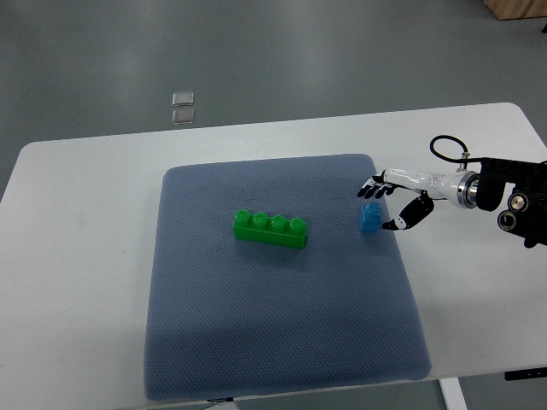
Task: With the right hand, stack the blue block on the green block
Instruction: 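Close the right hand fingers around the blue block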
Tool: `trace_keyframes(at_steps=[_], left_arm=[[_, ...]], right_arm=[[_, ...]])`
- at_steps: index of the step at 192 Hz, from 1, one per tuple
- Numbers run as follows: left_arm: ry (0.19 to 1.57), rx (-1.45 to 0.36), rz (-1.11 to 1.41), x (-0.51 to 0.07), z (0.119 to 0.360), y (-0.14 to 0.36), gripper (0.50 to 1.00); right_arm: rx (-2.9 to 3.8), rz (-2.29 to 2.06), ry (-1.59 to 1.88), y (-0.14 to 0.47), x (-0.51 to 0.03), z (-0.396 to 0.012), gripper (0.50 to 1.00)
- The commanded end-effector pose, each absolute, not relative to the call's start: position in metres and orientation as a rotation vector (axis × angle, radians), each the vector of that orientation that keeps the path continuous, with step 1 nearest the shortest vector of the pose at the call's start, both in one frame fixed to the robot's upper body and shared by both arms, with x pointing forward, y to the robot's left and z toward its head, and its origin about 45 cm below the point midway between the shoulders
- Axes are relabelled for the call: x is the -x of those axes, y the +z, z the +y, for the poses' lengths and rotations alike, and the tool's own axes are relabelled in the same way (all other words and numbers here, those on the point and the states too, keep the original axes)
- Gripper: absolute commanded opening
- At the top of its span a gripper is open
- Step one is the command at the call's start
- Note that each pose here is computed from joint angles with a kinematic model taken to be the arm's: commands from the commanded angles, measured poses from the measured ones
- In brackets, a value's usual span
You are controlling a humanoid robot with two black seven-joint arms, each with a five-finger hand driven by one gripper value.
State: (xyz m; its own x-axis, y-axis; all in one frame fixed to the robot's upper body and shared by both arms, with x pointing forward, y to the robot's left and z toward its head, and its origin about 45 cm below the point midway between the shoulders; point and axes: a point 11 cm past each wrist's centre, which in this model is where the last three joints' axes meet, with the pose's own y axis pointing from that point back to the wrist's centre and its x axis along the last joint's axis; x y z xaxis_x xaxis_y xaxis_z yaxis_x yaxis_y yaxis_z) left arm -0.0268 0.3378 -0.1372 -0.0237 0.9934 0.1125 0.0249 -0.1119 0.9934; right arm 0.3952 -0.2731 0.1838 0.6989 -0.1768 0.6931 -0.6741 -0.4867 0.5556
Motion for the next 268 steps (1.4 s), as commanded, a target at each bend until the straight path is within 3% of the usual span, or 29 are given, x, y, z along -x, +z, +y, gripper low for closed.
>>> trace_keyframes(at_steps=[1,116,131,243,268], left_arm=[[1.299,-1.297,1.189,0.026,0.338,-0.137,1.0],[1.3,-1.297,1.191,0.027,0.338,-0.137,1.0],[1.299,-1.297,1.189,0.026,0.338,-0.137,1.0],[1.299,-1.297,1.189,0.026,0.338,-0.137,1.0],[1.3,-1.297,1.191,0.027,0.338,-0.137,1.0]], right_arm=[[-2.025,-0.653,0.717,0.184,-0.396,-0.272,0.768],[-2.019,-0.637,0.716,0.18,-0.397,-0.266,0.762],[-2.02,-0.634,0.716,0.179,-0.396,-0.264,0.727],[-2.002,-0.609,0.716,0.174,-0.393,-0.268,0.725],[-1.998,-0.612,0.717,0.175,-0.394,-0.27,0.701]])
